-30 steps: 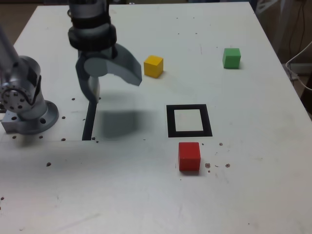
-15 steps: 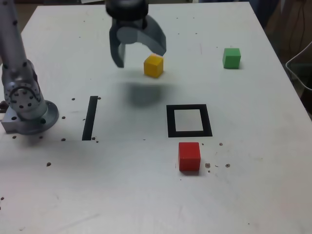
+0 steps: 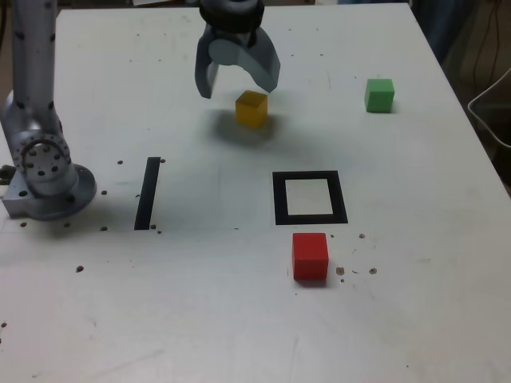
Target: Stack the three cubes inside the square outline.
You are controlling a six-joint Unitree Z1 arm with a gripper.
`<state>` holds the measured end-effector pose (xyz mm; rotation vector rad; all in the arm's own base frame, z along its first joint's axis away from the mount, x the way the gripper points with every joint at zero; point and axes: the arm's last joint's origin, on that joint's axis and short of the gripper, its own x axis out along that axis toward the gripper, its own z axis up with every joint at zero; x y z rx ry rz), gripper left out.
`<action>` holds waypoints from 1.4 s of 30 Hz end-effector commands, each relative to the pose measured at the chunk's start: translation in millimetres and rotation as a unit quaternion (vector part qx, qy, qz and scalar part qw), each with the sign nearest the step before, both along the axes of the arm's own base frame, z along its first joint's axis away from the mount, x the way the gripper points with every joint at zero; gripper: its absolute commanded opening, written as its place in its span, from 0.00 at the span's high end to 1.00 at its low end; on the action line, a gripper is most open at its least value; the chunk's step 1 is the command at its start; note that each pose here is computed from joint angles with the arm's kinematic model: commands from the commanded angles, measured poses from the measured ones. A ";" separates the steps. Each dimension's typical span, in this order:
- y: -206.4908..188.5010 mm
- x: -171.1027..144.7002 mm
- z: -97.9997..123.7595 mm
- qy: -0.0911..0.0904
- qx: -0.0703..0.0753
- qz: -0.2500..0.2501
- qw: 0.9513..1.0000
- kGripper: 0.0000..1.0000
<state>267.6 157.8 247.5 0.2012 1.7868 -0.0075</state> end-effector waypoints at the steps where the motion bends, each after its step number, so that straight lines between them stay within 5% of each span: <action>1: -1.2 0.4 3.7 -0.005 0.002 -0.003 1.000 0.03; 10: -39.6 -20.8 41.6 -0.037 0.000 -0.010 0.999 0.03; 19: -109.8 -29.1 56.6 -0.041 0.002 -0.008 0.999 0.03; 34: -206.1 14.0 57.3 -0.081 -0.064 0.103 0.989 0.03; 42: -248.7 35.8 47.2 -0.081 -0.061 0.131 0.986 0.04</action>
